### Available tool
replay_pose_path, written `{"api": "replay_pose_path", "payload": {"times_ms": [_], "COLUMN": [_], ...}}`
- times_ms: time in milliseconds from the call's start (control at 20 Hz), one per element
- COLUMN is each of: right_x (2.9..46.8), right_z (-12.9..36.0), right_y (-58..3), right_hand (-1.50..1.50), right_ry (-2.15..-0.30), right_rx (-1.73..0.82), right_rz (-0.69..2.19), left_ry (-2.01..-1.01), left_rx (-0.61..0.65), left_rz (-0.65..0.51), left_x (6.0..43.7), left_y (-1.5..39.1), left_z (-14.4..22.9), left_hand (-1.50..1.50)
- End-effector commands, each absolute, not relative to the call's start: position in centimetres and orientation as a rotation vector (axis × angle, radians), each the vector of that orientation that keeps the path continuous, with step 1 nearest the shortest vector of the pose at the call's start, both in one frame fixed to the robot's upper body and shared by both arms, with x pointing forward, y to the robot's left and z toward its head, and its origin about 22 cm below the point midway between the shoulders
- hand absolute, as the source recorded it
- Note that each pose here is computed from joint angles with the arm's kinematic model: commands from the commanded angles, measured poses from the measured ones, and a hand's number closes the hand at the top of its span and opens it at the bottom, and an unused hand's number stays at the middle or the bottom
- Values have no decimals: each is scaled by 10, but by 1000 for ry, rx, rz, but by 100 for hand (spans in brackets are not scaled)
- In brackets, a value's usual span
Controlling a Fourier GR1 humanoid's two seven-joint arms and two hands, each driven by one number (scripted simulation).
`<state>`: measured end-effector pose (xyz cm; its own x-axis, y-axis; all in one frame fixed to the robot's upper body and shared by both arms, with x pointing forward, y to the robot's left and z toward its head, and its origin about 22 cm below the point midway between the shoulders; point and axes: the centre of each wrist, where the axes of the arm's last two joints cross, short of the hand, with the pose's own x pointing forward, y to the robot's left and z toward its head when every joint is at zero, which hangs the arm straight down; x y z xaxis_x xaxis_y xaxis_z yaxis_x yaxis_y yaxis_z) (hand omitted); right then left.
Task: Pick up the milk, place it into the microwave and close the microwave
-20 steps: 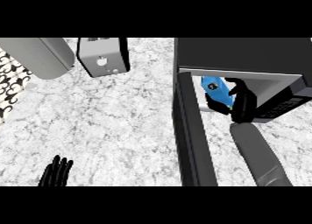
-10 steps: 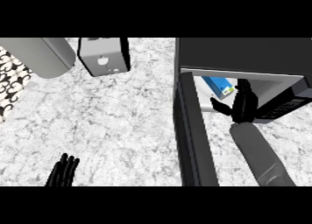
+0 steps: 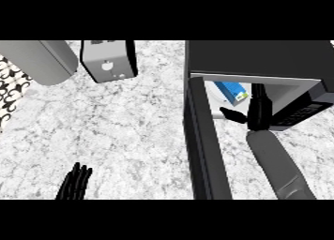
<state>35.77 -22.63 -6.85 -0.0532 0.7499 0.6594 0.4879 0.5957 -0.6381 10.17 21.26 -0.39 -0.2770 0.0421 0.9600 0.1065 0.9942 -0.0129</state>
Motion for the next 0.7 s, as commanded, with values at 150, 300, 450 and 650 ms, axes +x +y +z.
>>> {"api": "replay_pose_path", "payload": {"times_ms": [150, 300, 450, 650], "right_x": [394, 379, 368, 355], "right_z": [-27, -45, -58, -76], "right_y": [-245, -265, -279, -277], "right_hand": [-150, -150, -150, -150], "right_ry": [-1811, -1812, -1807, -1809], "right_rx": [-655, -583, -545, -478], "right_rz": [329, 260, 213, 217], "left_ry": [-1842, -1876, -1873, -1865], "left_rx": [-129, -140, -129, -153], "left_rz": [-80, -87, -84, -104], "left_x": [100, 87, 94, 109], "left_y": [204, 183, 176, 188], "left_z": [-7, -11, -7, 3], "left_hand": [-150, -150, -150, -150]}}
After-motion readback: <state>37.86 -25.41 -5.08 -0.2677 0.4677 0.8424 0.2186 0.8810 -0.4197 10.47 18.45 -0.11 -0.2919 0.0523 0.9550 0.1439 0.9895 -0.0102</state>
